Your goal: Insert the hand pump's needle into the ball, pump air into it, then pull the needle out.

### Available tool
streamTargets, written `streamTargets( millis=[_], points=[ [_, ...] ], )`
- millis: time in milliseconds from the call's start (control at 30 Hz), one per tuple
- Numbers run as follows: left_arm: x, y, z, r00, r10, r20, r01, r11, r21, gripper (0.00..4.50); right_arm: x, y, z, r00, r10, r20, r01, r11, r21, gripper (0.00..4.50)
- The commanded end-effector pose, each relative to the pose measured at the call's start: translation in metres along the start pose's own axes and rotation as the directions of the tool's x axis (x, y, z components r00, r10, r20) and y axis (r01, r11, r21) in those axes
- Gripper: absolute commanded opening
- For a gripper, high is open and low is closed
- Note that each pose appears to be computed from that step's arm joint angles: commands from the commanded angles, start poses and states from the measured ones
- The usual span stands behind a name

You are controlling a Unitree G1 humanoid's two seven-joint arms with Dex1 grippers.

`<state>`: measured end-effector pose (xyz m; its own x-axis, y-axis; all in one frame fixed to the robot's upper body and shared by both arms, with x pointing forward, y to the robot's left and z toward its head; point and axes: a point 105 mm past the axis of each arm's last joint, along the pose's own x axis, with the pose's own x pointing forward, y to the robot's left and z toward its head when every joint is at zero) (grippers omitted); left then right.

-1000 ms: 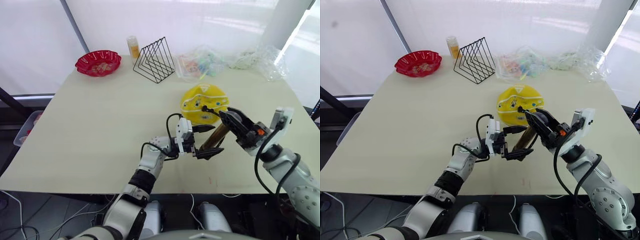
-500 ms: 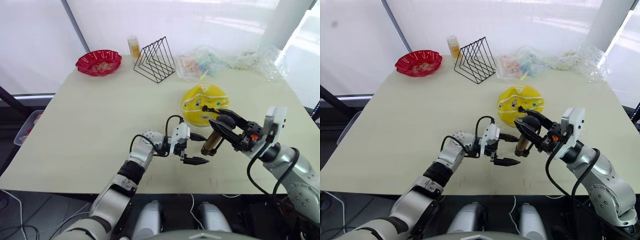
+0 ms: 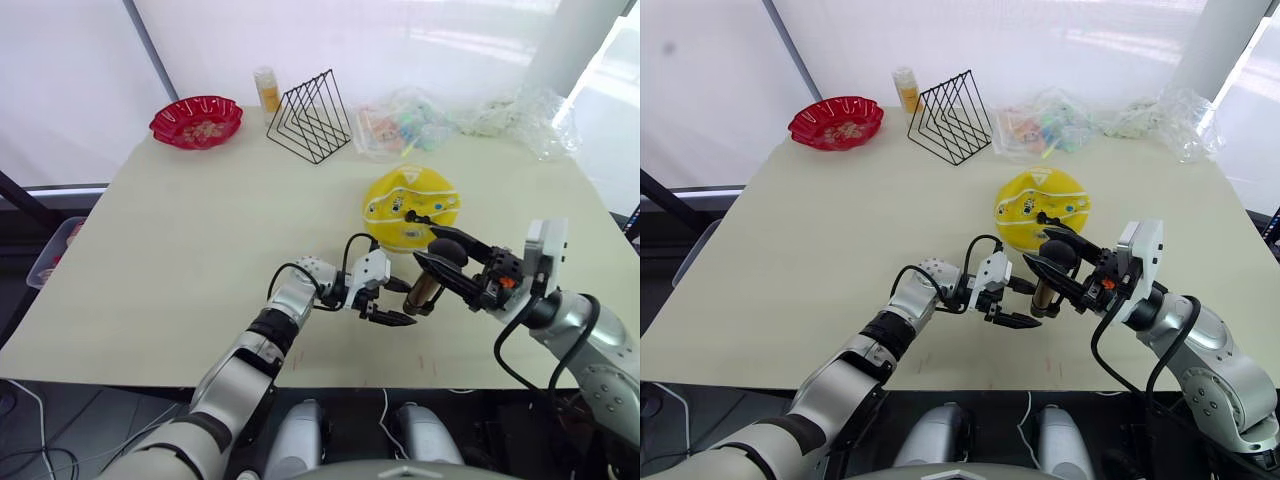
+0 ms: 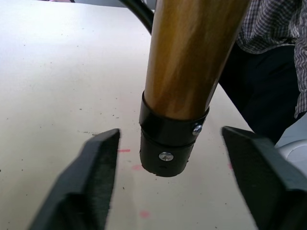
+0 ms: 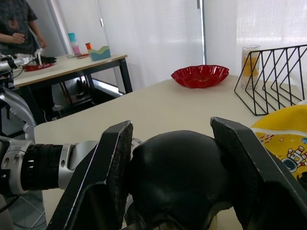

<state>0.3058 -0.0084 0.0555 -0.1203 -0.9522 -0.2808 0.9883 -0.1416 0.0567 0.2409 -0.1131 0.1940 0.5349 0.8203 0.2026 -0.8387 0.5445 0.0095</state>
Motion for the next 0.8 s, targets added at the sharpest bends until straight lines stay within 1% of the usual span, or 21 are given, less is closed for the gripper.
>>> streamTargets(
  millis=[33, 267, 533, 800],
  points=[
    [-0.0002, 0.0042, 0.0082, 1.000, 0.004, 0.012, -0.004, 0.999, 0.044, 3.10, 0.0004, 0.0105, 0.0154, 0.998, 0.044, 0.044, -0.042, 0.998, -0.046, 2.11],
    [0.0001, 0.0050, 0.0057, 1.000, 0.010, 0.004, -0.010, 0.999, 0.050, 3.10, 0.0000, 0.0125, 0.0150, 0.997, 0.055, 0.045, -0.053, 0.998, -0.039, 2.11],
    [-0.0021, 0.0083, 0.0108, 0.999, 0.023, 0.043, -0.024, 0.999, 0.025, 3.10, -0.0004, 0.0130, 0.0116, 0.997, 0.065, 0.030, -0.064, 0.997, -0.030, 2.11],
    [-0.0025, 0.0079, 0.0113, 0.999, 0.021, 0.046, -0.023, 0.999, 0.026, 3.10, -0.0007, 0.0123, 0.0099, 0.997, 0.067, 0.023, -0.066, 0.997, -0.032, 2.11]
  ],
)
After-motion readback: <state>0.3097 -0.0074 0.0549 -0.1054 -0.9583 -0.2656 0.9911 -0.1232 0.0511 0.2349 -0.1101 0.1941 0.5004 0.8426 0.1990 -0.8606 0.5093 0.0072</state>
